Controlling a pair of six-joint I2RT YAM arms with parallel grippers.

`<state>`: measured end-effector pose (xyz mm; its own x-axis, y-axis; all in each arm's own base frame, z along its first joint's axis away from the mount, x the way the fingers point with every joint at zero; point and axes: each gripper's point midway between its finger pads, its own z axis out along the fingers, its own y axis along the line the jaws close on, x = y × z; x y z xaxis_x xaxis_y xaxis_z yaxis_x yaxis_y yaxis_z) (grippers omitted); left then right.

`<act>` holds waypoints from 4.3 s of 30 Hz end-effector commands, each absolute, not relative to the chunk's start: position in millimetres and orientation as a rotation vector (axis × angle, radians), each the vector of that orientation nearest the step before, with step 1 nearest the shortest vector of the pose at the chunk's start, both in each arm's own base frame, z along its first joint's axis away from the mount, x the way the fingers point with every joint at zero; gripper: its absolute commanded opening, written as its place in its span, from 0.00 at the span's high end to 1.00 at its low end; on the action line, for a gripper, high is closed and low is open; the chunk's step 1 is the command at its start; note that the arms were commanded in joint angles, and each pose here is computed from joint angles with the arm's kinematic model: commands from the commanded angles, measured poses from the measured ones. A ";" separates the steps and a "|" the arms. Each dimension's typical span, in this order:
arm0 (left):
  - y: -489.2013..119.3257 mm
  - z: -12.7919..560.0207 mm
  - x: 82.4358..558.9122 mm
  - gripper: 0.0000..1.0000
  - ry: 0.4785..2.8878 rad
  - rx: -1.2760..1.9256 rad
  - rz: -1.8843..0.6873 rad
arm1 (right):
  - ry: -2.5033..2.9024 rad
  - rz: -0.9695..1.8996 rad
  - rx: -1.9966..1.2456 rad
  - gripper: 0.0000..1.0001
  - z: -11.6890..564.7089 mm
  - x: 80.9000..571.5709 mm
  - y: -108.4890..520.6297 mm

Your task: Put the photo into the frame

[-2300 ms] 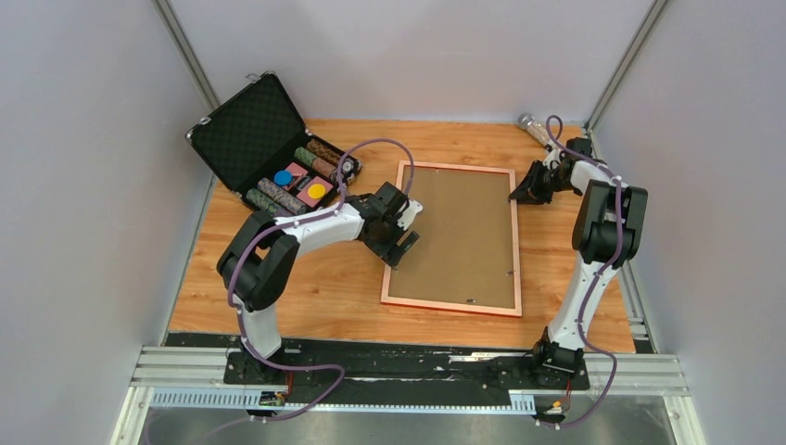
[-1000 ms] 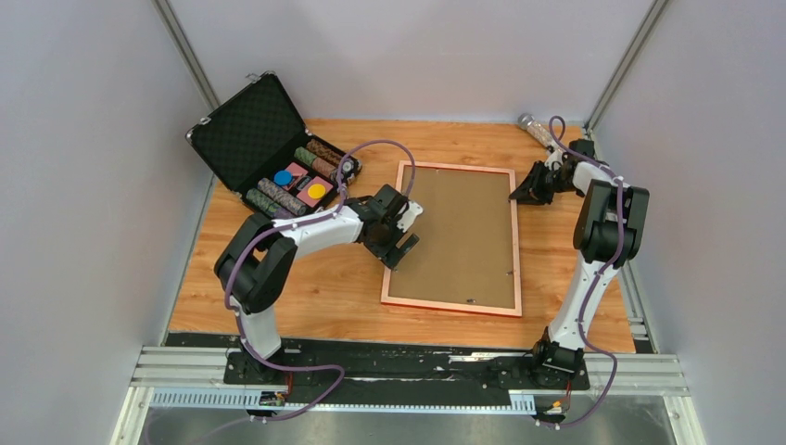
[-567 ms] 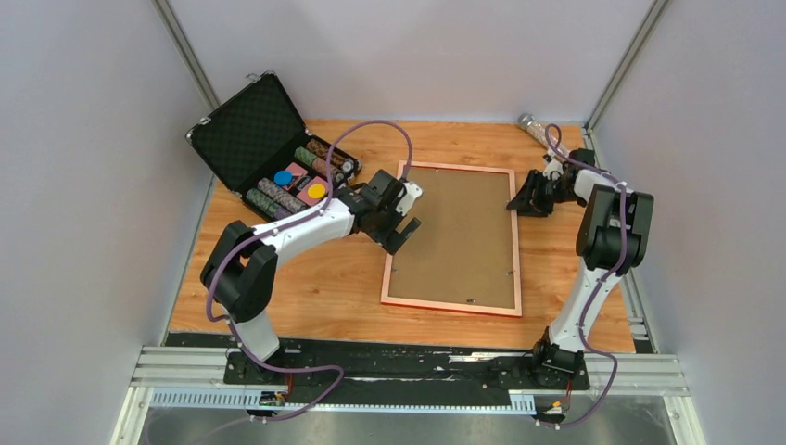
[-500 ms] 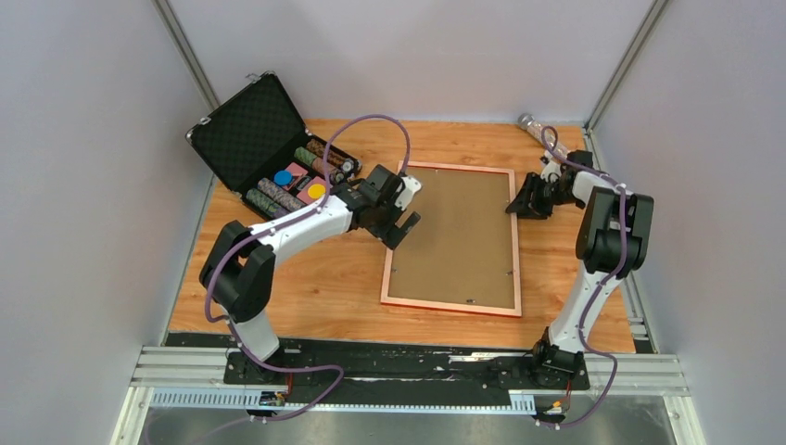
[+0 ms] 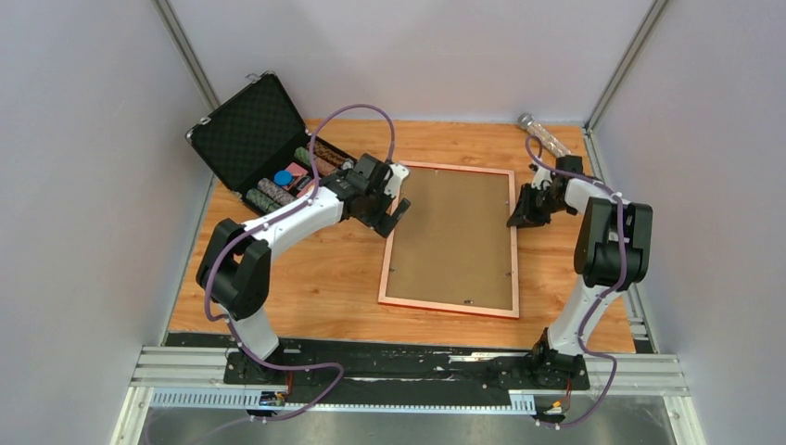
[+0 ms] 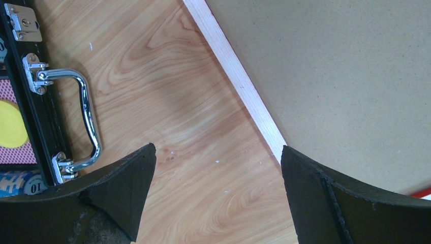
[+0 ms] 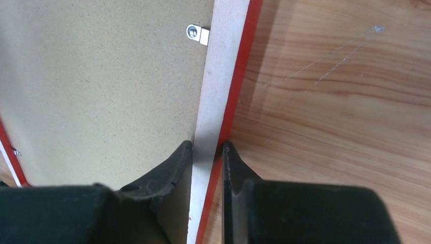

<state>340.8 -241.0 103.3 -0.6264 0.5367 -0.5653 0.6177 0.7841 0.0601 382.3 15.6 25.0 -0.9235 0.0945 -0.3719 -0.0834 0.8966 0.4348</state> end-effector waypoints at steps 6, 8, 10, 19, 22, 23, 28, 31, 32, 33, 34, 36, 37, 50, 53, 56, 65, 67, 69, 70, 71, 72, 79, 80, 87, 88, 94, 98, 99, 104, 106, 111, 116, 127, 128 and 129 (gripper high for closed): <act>-230.4 146.5 346.8 0.00 2.327 0.800 -0.250 | 2.635 0.509 -0.142 0.98 32.5 413.8 1.6; -223.4 149.2 346.4 0.00 2.332 0.793 -0.246 | 2.618 0.502 -0.233 1.00 34.7 422.6 0.2; -216.2 152.5 347.8 0.00 2.326 0.782 -0.232 | 2.604 0.482 -0.347 1.00 34.2 429.0 -1.2; -199.5 158.5 353.2 0.00 2.309 0.770 -0.216 | 2.570 0.366 -0.754 1.00 29.5 440.1 -20.3; -201.6 155.3 352.3 0.00 2.313 0.783 -0.232 | 2.528 0.373 -0.919 1.00 33.4 439.0 -21.1; -202.1 153.5 352.9 0.00 2.315 0.788 -0.232 | 2.517 0.373 -0.960 1.00 35.0 439.4 -21.6; -205.6 143.1 352.6 0.00 2.328 0.810 -0.249 | 2.452 0.343 -1.142 1.00 41.0 445.9 -22.6; -208.9 138.4 355.2 0.00 2.330 0.816 -0.262 | 2.421 0.347 -1.214 0.99 39.5 447.2 -10.0; -210.5 137.6 355.3 0.00 2.330 0.820 -0.270 | 2.411 0.353 -1.235 0.99 38.8 447.6 -3.4; -212.3 135.2 357.1 0.00 2.332 0.822 -0.273 | 2.400 0.360 -1.254 0.99 37.9 448.3 3.4; -214.6 135.3 358.3 0.00 2.333 0.820 -0.284 | 2.389 0.362 -1.269 0.99 37.2 450.1 10.1; -219.1 131.9 361.3 0.00 2.342 0.819 -0.303 | 2.371 0.372 -1.293 0.99 36.0 454.2 25.2; -222.3 126.7 361.5 0.00 2.355 0.825 -0.320 | 2.360 0.380 -1.305 0.99 34.4 456.4 33.3; -242.5 79.4 369.2 0.01 2.506 0.812 -0.405 | 2.205 0.485 -1.374 0.99 38.6 479.7 121.5; -241.6 74.5 367.5 0.01 2.517 0.825 -0.401 | 2.191 0.506 -1.350 0.99 40.8 482.1 126.8; -239.3 72.9 366.3 0.02 2.514 0.833 -0.392 | 2.177 0.539 -1.321 0.99 45.0 483.9 133.8; -226.5 67.4 370.4 0.07 2.496 0.907 -0.292 | 2.191 0.552 -1.320 0.99 40.1 479.8 140.3; -222.3 63.7 373.8 0.08 2.495 0.923 -0.252 | 2.197 0.555 -1.317 0.99 39.3 477.2 140.2; -220.4 60.0 377.0 0.10 2.490 0.941 -0.225 | 2.205 0.552 -1.312 0.99 38.7 475.6 138.9; -219.2 58.2 378.5 0.11 2.487 0.950 -0.211 | 2.209 0.550 -1.310 0.99 38.4 474.7 138.3; -218.9 55.4 380.6 0.12 2.487 0.955 -0.204 | 2.212 0.549 -1.310 0.99 37.9 473.6 138.4; -218.0 53.8 382.0 0.13 2.485 0.964 -0.190 | 2.216 0.548 -1.309 0.99 37.4 472.5 137.8; -216.9 40.3 387.9 0.20 2.490 0.990 -0.158 | 2.237 0.544 -1.303 0.99 34.2 466.5 135.6; -216.8 38.5 388.3 0.21 2.490 0.989 -0.156 | 2.241 0.546 -1.300 0.99 33.2 465.8 135.0; -219.4 33.8 391.0 0.33 2.482 0.987 -0.166 | 2.254 0.562 -1.285 0.99 30.6 462.7 136.1; -220.2 33.2 391.4 0.34 2.482 0.987 -0.169 | 2.255 0.563 -1.283 0.99 30.2 462.5 136.1; -223.8 30.8 395.7 0.39 2.474 0.974 -0.178 | 2.268 0.569 -1.276 0.99 26.5 459.8 136.1; -224.3 29.4 398.6 0.42 2.471 0.969 -0.172 | 2.275 0.569 -1.273 0.99 25.0 458.3 134.9; -224.7 29.6 398.8 0.44 2.471 0.968 -0.173 | 2.273 0.568 -1.273 0.99 24.9 458.6 135.0; -225.7 30.8 401.0 0.49 2.464 0.966 -0.173 | 2.277 0.571 -1.271 0.99 22.9 458.1 135.0; -226.0 31.4 401.5 0.50 2.462 0.965 -0.173 | 2.275 0.571 -1.271 0.99 23.1 458.4 135.3; -227.2 34.0 404.2 0.54 2.453 0.952 -0.173 | 2.271 0.582 -1.265 0.99 23.5 459.4 137.6; -230.5 40.6 401.8 0.43 2.458 0.935 -0.205 | 2.268 0.581 -1.258 0.99 24.1 461.8 138.4; -243.8 75.6 405.4 0.10 2.431 0.856 -0.310 | 2.265 0.563 -1.241 0.99 27.5 467.2 138.4; -246.5 76.2 408.4 0.09 2.431 0.851 -0.321 | 2.262 0.564 -1.238 0.99 29.1 468.0 138.9; -250.2 75.6 408.6 0.10 2.437 0.843 -0.348 | 2.258 0.565 -1.236 0.99 30.6 469.0 139.6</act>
